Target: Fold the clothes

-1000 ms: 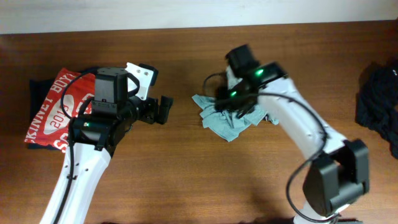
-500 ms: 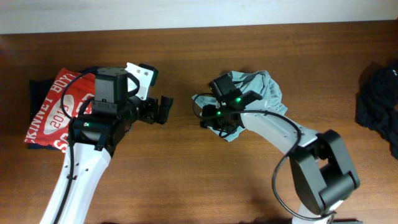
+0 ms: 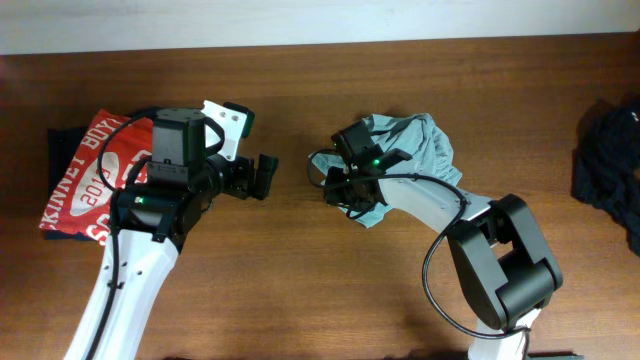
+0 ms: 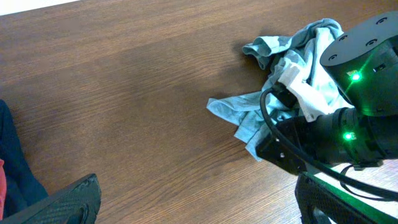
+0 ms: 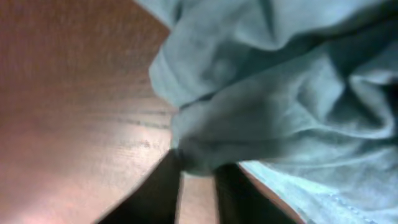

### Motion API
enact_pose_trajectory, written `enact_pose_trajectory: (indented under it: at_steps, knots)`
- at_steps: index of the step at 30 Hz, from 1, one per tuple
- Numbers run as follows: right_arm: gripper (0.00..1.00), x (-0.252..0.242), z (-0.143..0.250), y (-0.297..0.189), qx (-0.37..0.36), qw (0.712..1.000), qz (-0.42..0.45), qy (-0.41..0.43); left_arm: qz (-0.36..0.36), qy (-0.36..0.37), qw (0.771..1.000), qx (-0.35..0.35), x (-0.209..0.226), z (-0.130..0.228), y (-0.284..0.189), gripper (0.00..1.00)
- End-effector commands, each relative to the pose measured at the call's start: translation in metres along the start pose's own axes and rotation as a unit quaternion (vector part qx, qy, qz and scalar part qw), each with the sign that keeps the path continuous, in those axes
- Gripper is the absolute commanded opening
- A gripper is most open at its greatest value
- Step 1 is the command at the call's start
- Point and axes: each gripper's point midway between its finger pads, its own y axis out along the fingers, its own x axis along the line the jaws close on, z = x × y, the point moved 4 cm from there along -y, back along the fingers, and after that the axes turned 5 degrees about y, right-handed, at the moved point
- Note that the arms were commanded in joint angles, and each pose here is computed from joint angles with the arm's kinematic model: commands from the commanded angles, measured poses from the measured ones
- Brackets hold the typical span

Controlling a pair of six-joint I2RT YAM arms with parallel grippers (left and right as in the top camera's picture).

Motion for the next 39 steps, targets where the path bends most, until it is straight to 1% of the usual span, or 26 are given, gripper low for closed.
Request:
enact_pose_trajectory:
  at_steps: [1, 2, 3, 6, 8, 13, 18, 22, 24, 27, 29, 30, 31, 33, 35, 39]
  knots:
    - [0.12, -0.001, 0.003, -0.002, 0.002, 1.0, 0.003, -0.002, -0.001, 0.015, 1.0, -0.01, -0.001, -0.008, -0.004, 0.99]
    - [0.07, 0.001, 0.003, -0.005, 0.0, 1.0, 0.0, -0.007, -0.001, 0.015, 1.0, -0.01, -0.001, -0.008, -0.004, 1.0]
    - [0.04, 0.003, 0.002, -0.01, -0.005, 1.0, -0.005, -0.019, -0.001, 0.015, 1.0, -0.011, -0.001, -0.008, -0.004, 0.99]
    - [0.04, 0.012, -0.002, -0.032, -0.028, 0.998, -0.015, -0.052, -0.001, 0.015, 1.0, -0.011, -0.001, -0.008, -0.004, 0.99]
    - [0.04, 0.018, -0.006, -0.055, -0.051, 0.996, -0.015, -0.074, -0.001, 0.015, 1.0, -0.011, -0.001, -0.008, -0.004, 0.99]
    - [0.04, 0.033, -0.011, -0.125, -0.103, 0.984, -0.007, -0.144, -0.001, 0.015, 1.0, -0.011, -0.001, -0.008, -0.004, 0.99]
    - [0.04, 0.038, -0.019, -0.198, -0.172, 0.971, 0.033, -0.161, -0.001, 0.015, 1.0, -0.011, -0.001, -0.008, -0.004, 0.99]
    - [0.04, 0.056, -0.02, -0.256, -0.214, 0.957, 0.021, -0.196, -0.001, 0.015, 1.0, -0.011, -0.001, -0.008, -0.004, 0.99]
    - [0.04, 0.067, -0.02, -0.287, -0.234, 0.946, 0.009, -0.223, -0.002, 0.015, 1.0, -0.013, -0.001, -0.009, -0.004, 0.99]
    - [0.04, 0.084, -0.02, -0.343, -0.288, 0.922, -0.014, -0.259, -0.002, 0.017, 1.0, -0.018, -0.001, -0.011, -0.004, 0.99]
    - [0.04, 0.092, -0.023, -0.391, -0.355, 0.9, -0.025, -0.251, -0.002, 0.017, 1.0, -0.02, -0.001, -0.012, -0.004, 0.99]
    - [0.04, 0.094, -0.024, -0.407, -0.377, 0.892, -0.029, -0.247, -0.002, 0.017, 1.0, -0.02, -0.001, -0.012, -0.004, 1.0]
    - [0.04, 0.097, -0.023, -0.44, -0.421, 0.875, -0.04, -0.236, -0.002, 0.017, 1.0, -0.02, -0.001, -0.012, -0.004, 0.99]
    - [0.04, 0.097, -0.02, -0.474, -0.467, 0.854, -0.051, -0.222, 0.005, 0.017, 1.0, -0.022, -0.003, -0.012, -0.004, 0.99]
    - [0.04, 0.097, -0.016, -0.499, -0.499, 0.838, -0.064, -0.212, 0.023, 0.018, 0.999, -0.025, -0.008, -0.013, -0.005, 1.0]
    - [0.04, 0.098, -0.013, -0.517, -0.522, 0.824, -0.078, -0.207, 0.064, 0.021, 0.997, -0.039, -0.019, -0.018, -0.006, 0.99]
